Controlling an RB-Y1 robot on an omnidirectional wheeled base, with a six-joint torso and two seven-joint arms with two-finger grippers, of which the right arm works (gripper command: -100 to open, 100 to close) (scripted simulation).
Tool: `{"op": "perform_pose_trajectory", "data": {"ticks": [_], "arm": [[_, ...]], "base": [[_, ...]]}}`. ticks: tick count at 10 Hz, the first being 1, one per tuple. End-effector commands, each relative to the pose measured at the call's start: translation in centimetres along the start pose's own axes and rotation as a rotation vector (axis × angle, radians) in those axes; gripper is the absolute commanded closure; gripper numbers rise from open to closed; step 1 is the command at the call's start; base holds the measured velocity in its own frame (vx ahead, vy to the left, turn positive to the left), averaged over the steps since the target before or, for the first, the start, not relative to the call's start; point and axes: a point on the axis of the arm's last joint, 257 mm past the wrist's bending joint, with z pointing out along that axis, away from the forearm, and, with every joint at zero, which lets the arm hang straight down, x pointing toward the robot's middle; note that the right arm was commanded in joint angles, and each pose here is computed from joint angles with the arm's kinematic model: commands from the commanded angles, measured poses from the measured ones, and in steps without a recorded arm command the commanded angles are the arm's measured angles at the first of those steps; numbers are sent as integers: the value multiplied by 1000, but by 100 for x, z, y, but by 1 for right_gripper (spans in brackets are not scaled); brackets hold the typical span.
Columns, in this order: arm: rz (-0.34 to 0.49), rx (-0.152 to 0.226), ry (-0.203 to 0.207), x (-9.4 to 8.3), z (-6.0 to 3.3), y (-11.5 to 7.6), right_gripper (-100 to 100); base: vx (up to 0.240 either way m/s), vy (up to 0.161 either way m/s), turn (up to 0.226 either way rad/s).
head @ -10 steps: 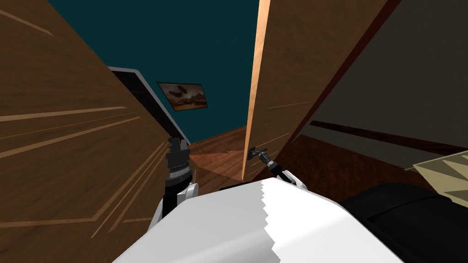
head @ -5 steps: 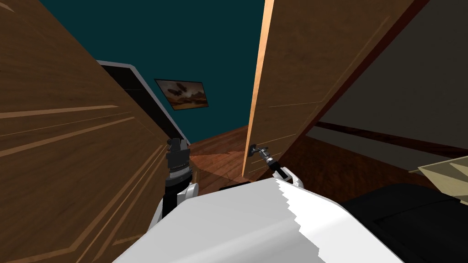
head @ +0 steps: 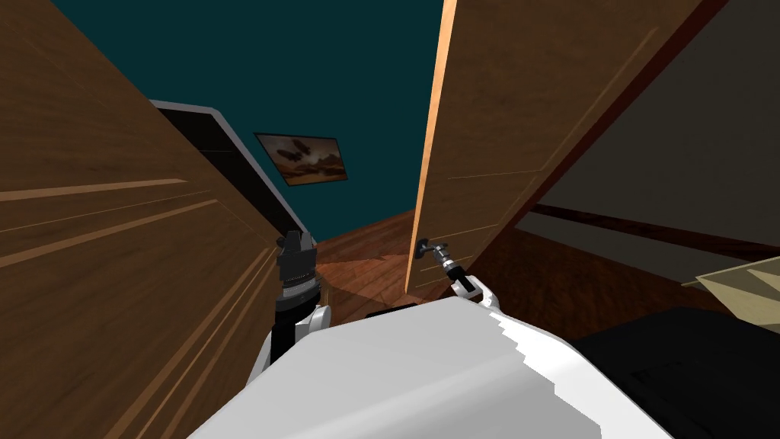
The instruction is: Push the door open
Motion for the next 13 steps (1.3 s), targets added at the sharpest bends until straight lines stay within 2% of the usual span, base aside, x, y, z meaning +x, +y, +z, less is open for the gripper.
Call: {"op": "perform_pose_trajectory", "data": {"ticks": [1, 5, 6, 7, 10, 11, 13], "arm": [[-9, -12, -38, -169, 82, 81, 100], [0, -5, -98, -333, 207, 66, 100], [0, -5, -98, -333, 207, 66, 100], [9, 1, -134, -426, 280, 52, 100], [22, 9, -172, -520, 357, 31, 100], [19, 17, -168, -517, 319, 4, 100], [17, 15, -190, -618, 313, 24, 100]], "base": [[109, 62, -11], [98, 78, -25], [70, 37, -11], [133, 99, -31], [149, 116, -48], [65, 30, -28], [157, 13, -43]]}}
